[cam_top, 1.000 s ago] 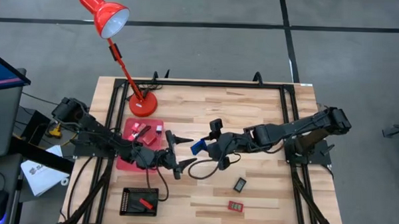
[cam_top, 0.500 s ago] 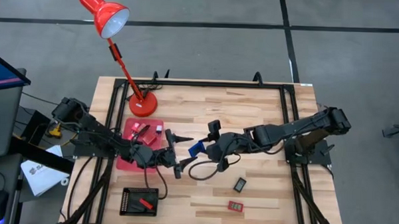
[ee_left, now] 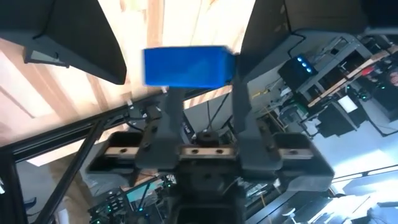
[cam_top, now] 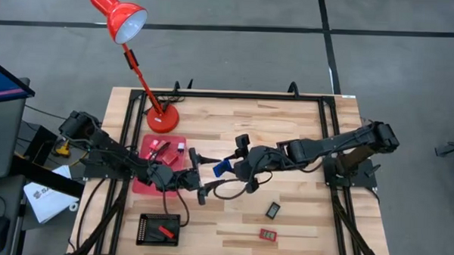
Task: Pick & Place Office items
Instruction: Put the blue digital timer into the black bin
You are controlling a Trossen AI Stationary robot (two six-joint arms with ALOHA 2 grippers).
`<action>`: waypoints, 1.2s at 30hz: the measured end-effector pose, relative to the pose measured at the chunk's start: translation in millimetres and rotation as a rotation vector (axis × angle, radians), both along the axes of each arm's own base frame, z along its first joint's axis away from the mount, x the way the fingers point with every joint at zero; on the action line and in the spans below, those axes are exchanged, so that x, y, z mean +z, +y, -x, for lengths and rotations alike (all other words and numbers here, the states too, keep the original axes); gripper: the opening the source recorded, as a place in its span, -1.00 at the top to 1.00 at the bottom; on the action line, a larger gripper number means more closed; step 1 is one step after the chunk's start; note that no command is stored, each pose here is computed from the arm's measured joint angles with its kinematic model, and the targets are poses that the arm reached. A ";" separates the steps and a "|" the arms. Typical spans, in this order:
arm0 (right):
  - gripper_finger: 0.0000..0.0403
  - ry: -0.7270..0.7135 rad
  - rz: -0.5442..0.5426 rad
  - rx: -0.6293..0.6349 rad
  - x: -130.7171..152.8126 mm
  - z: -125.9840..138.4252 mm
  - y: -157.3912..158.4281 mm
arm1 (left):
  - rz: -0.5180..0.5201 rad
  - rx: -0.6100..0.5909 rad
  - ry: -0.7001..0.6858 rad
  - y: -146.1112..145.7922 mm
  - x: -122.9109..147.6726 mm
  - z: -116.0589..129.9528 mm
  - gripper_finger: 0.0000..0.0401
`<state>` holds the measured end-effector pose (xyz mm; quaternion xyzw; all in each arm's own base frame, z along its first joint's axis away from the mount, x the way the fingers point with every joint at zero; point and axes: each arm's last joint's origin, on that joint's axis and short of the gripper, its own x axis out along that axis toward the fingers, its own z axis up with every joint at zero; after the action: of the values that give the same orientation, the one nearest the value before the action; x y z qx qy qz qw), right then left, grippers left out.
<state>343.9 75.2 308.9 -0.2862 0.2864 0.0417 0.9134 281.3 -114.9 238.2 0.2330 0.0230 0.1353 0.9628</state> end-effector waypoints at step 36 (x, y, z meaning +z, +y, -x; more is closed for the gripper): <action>0.07 -0.029 -0.032 -0.010 1.9 -1.6 1.2 | 0.032 0.085 -0.021 4.9 1.6 -0.2 0.20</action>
<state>345.6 76.4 310.9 -0.2706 0.2737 0.0374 0.9222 281.6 -110.1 239.7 0.2147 0.0249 0.1784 0.9599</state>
